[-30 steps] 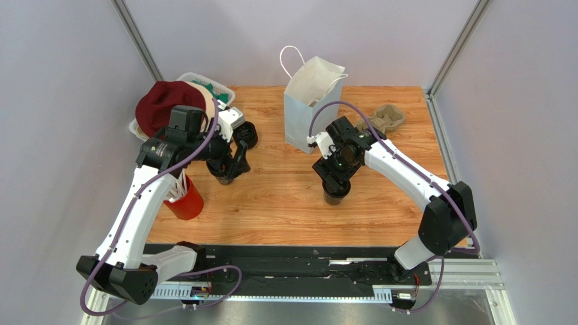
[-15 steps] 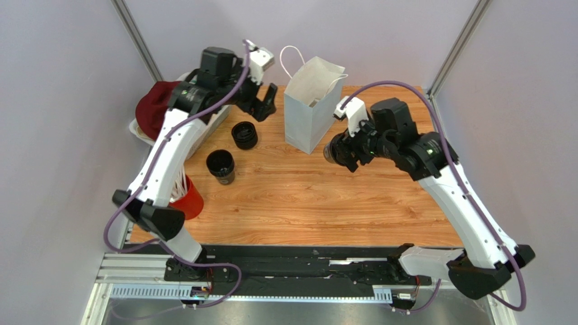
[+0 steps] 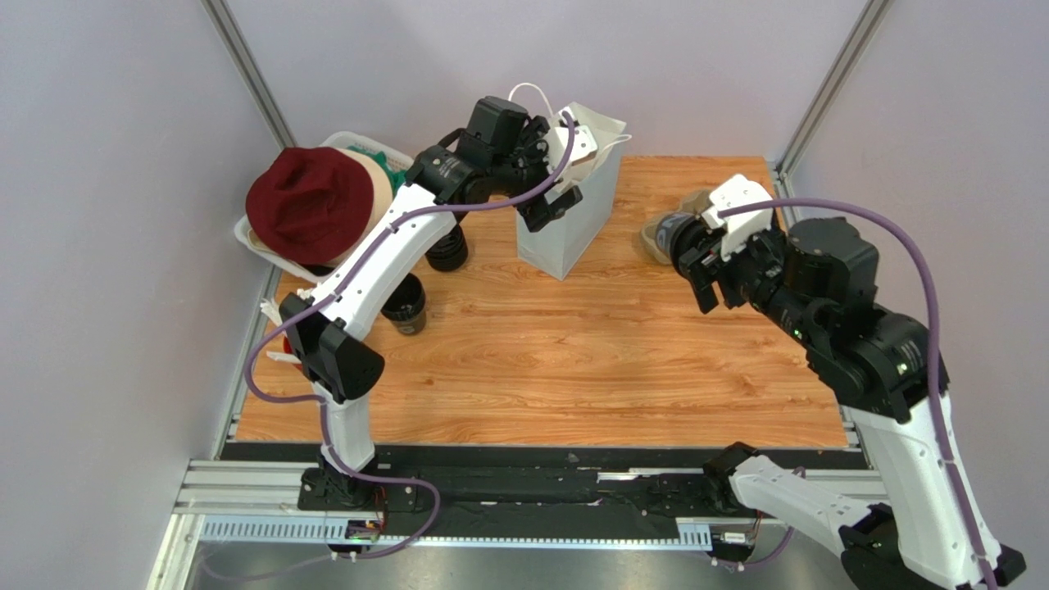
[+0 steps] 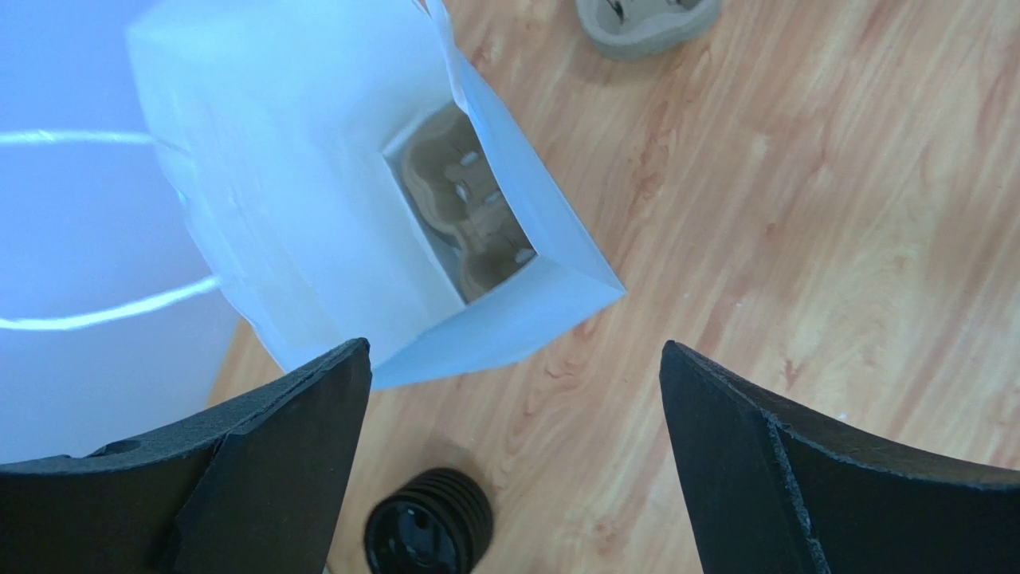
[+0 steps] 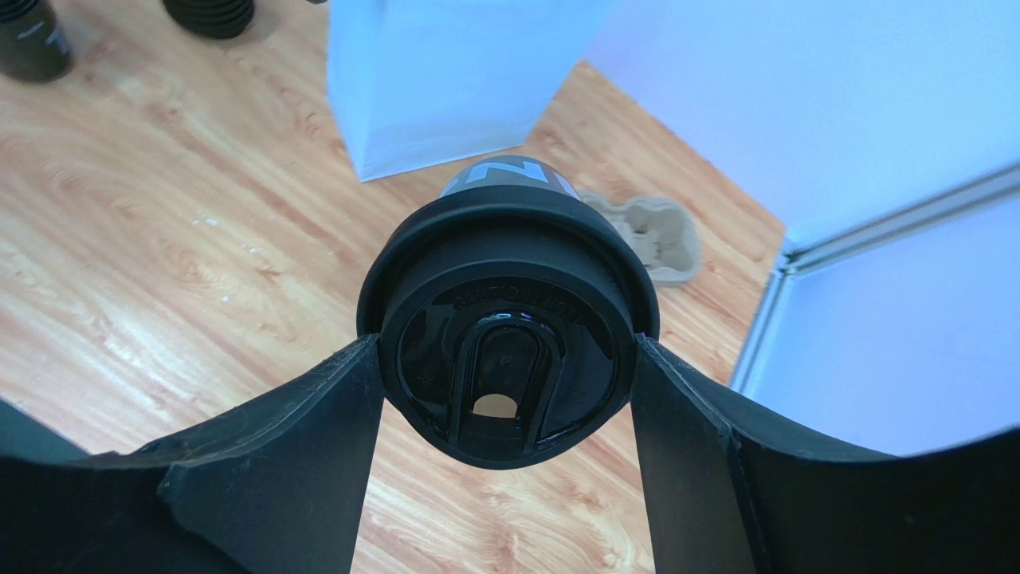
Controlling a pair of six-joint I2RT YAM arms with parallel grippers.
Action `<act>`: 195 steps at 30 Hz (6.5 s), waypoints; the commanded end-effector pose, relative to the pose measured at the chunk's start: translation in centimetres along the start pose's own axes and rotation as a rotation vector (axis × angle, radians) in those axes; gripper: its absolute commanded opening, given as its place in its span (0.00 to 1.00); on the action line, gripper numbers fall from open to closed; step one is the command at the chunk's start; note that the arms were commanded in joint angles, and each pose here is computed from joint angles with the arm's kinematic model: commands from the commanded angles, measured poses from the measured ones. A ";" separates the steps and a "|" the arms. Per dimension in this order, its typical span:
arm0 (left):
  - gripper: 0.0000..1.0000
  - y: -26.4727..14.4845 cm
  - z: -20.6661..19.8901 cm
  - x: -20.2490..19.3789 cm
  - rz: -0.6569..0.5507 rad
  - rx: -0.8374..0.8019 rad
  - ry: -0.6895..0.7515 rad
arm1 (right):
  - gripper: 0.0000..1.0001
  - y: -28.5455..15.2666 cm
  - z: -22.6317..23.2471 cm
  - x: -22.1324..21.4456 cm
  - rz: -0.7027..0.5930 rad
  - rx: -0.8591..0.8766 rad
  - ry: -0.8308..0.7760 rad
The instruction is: Pack the takeout coffee
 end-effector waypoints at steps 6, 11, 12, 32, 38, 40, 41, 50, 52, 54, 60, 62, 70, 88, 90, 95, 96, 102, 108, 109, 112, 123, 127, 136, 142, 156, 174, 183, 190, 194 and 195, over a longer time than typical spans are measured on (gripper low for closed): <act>0.97 3.0 0.5 2.9 -0.084 0.027 0.164 | 0.33 -3.0 -2.7 1.2 -0.096 -0.137 -0.003; 0.94 4.7 0.1 3.0 -0.090 -0.004 0.162 | 0.33 -3.1 -2.8 1.3 -0.106 -0.138 0.007; 0.92 5.4 0.0 2.6 -0.077 -0.013 0.156 | 0.33 -3.1 -2.8 1.4 -0.109 -0.137 0.013; 0.29 6.0 -1.2 0.8 -0.020 -0.046 0.065 | 0.33 -2.1 -3.3 3.0 -0.140 -0.144 0.003; 0.19 5.4 -1.8 0.5 0.000 -0.067 0.035 | 0.33 -1.8 -4.2 4.2 -0.165 -0.187 0.005; 0.19 5.0 -2.0 0.6 -0.006 -0.076 0.021 | 0.33 -1.8 -4.6 4.6 -0.175 -0.208 0.006; 0.18 4.5 -2.2 0.7 -0.007 -0.081 0.016 | 0.33 -1.7 -4.7 4.9 -0.180 -0.212 0.006; 0.18 0.0 -4.4 2.3 -0.053 -0.128 -0.017 | 0.32 -0.4 -6.3 6.8 -0.205 -0.284 0.021; 0.18 -0.7 -5.1 2.4 -0.054 -0.147 -0.024 | 0.32 0.0 -6.5 6.9 -0.205 -0.290 0.027; 0.18 -1.6 -6.1 2.4 -0.054 -0.168 -0.038 | 0.32 0.5 -6.4 6.9 -0.200 -0.286 0.029; 0.18 -3.7 -9.3 2.3 -0.053 -0.219 -0.048 | 0.31 2.6 -5.6 6.5 -0.173 -0.237 0.044; 0.18 -4.1 -10.5 1.8 -0.041 -0.229 -0.043 | 0.32 3.2 -5.2 6.4 -0.166 -0.215 0.048; 0.17 -4.8 -13.2 -1.1 -0.007 -0.208 -0.017 | 0.31 4.6 -4.1 6.0 -0.153 -0.151 0.094; 0.16 -7.2 -15.5 -0.5 -0.048 -0.247 0.011 | 0.30 7.5 1.5 5.5 0.026 0.213 0.240; 0.16 -7.2 -15.8 -0.8 -0.041 -0.255 0.014 | 0.30 8.3 1.9 5.5 0.048 0.243 0.246; 0.16 -7.3 -16.3 -1.3 -0.033 -0.265 0.026 | 0.29 8.9 3.0 5.4 0.090 0.320 0.264; 0.15 -7.4 -16.3 -1.3 -0.035 -0.267 0.029 | 0.29 9.1 3.3 5.2 0.103 0.331 0.272; 0.15 -7.8 -16.6 -1.1 -0.039 -0.268 0.041 | 0.29 10.0 5.0 3.6 0.186 0.416 0.306; 0.18 -7.7 -17.1 -1.5 -0.030 -0.273 0.057 | 0.28 10.4 6.2 2.8 0.231 0.469 0.335; 0.18 -7.7 -17.2 -1.5 -0.032 -0.276 0.059 | 0.28 10.6 6.2 2.6 0.238 0.465 0.337; 0.19 -7.7 -17.5 -1.5 -0.033 -0.282 0.068 | 0.27 11.5 6.5 2.2 0.265 0.469 0.335; 0.18 -7.0 -18.0 -2.3 -0.006 -0.266 0.108 | 0.27 13.6 7.9 -0.7 0.390 0.459 0.294; 0.18 -7.0 -17.8 -2.2 -0.008 -0.252 0.113 | 0.25 14.4 8.3 -2.1 0.447 0.433 0.249; 0.18 -6.9 -17.5 -2.5 0.001 -0.226 0.109 | 0.24 15.5 7.6 -4.4 0.516 0.319 0.149; 0.17 -6.6 -17.3 -3.0 0.015 -0.199 0.101 | 0.23 16.1 7.4 -5.6 0.562 0.299 0.121; 0.17 -6.3 -17.0 -3.7 0.021 -0.163 0.096 | 0.21 18.1 8.0 -7.8 0.645 0.297 0.086; 0.78 -11.0 -14.1 1.9 -0.145 -0.139 0.060 | 0.21 18.2 8.4 -8.4 0.639 0.306 0.081; 0.78 -10.3 -9.1 2.4 -0.152 0.079 0.048 | 0.21 18.3 8.5 -8.3 0.631 0.311 0.085; 0.78 -6.8 -7.3 0.7 -0.096 0.159 0.048 | 0.21 18.1 8.5 -8.3 0.626 0.310 0.086; 0.78 -5.2 -6.6 0.5 -0.087 0.184 0.039 | 0.21 18.0 8.5 -8.4 0.627 0.313 0.083; 0.78 -4.5 -6.3 0.0 -0.060 0.204 0.035 | 0.21 18.0 8.6 -8.3 0.624 0.314 0.084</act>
Point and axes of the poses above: each gripper's point midway between its finger pads, its own y axis out along the fingers, its own z axis along the line the jaws close on, x = y × z, the point moved 2 cm from there along -y, back along the fingers, and after that the axes turned 2 degrees about y, right-handed, at the moved point
